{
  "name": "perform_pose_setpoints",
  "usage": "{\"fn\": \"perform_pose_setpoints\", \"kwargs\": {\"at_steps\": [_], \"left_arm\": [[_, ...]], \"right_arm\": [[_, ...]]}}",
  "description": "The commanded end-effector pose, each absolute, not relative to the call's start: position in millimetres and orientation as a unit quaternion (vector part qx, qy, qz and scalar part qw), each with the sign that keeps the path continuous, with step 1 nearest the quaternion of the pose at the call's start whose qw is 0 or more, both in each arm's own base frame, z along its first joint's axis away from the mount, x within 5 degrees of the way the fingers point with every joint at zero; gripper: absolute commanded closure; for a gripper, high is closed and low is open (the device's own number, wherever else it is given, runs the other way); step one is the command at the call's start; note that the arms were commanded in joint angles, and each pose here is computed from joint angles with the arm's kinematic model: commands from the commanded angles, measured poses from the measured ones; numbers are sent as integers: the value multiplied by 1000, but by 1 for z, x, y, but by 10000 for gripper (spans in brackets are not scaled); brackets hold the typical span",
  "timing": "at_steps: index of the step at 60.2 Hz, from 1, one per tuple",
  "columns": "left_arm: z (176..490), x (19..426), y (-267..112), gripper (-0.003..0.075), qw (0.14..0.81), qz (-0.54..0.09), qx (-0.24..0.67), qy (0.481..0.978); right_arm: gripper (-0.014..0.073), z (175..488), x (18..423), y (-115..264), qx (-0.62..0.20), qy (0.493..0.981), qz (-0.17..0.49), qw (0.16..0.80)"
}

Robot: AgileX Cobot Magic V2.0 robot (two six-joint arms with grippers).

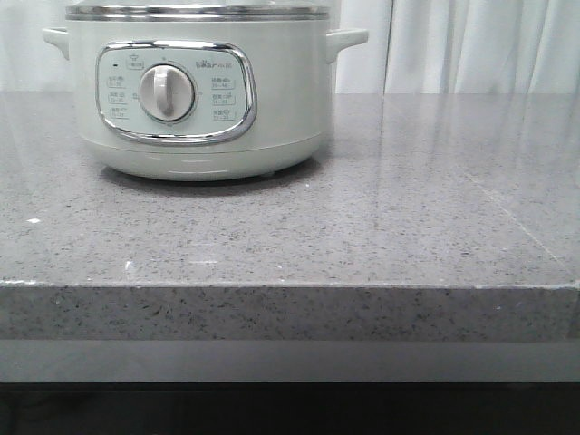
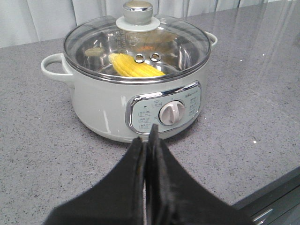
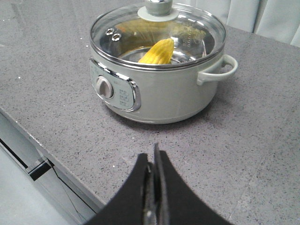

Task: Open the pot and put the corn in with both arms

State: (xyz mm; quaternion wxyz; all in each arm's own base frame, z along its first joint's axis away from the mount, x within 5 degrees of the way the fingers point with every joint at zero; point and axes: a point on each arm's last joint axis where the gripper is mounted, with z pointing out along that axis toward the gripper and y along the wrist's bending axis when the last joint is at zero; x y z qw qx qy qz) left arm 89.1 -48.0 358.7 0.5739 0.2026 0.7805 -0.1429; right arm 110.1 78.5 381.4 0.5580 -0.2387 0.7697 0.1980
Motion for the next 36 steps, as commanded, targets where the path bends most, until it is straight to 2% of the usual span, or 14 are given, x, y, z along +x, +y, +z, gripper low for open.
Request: {"fn": "perform_pose_setpoints", "kwargs": {"at_steps": [1, 24, 36], "left_arm": [[374, 90, -48, 741, 614, -155, 192, 750], [374, 88, -48, 741, 616, -157, 193, 748], [354, 74, -35, 741, 633, -135, 170, 743]], "right_arm": [[662, 396, 110, 78, -231, 742, 205, 596], [662, 396, 110, 78, -231, 742, 205, 596], [662, 396, 110, 78, -231, 743, 204, 594]]}}
